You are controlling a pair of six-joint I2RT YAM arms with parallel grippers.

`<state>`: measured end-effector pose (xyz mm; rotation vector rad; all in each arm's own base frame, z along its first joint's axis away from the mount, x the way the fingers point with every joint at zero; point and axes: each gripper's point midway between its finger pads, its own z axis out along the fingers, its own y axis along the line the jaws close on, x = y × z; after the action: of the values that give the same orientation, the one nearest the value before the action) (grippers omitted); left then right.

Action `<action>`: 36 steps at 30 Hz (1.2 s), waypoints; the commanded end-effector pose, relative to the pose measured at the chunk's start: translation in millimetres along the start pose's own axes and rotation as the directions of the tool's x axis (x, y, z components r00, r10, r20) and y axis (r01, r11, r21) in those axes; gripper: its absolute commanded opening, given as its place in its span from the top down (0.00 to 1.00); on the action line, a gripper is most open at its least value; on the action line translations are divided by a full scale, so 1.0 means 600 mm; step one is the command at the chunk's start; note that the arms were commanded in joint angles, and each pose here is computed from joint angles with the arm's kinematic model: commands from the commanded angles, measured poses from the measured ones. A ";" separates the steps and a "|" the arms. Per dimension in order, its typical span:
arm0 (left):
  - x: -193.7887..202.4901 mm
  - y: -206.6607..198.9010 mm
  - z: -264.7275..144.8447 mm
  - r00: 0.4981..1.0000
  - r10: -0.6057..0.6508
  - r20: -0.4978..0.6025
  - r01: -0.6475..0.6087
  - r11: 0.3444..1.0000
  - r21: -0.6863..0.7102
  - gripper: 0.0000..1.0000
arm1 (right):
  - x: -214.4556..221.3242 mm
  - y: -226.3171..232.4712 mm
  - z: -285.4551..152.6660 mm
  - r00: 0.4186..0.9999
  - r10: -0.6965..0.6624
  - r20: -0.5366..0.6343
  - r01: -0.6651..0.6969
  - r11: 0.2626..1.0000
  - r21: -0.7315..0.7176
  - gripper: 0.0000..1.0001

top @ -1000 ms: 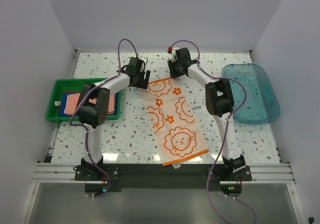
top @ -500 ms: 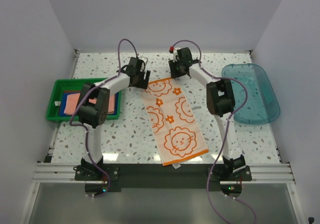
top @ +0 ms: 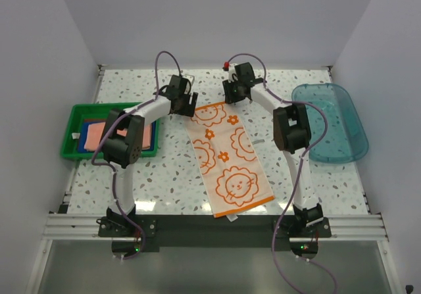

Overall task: Fold and stack the towels
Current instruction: Fold the towel

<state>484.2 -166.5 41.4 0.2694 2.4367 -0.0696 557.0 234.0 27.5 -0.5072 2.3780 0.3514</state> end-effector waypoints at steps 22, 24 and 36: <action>-0.027 0.001 0.035 0.993 -0.116 0.038 0.116 0.993 -0.001 0.44 | 0.017 -0.029 -0.032 0.994 -0.085 -0.066 0.090 0.994 0.070 1.00; -0.024 0.001 0.042 0.992 -0.118 0.033 0.118 0.993 -0.002 0.49 | 0.017 -0.031 -0.033 0.994 -0.087 -0.067 0.091 0.993 0.071 1.00; 0.031 0.007 0.058 0.993 -0.098 -0.069 0.097 0.995 -0.019 0.58 | 0.026 -0.041 -0.048 0.990 -0.109 -0.089 0.119 0.987 0.107 1.00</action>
<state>499.1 -168.8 22.3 0.1599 2.4578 -0.0940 550.6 215.9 25.9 -0.5965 2.3873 0.2335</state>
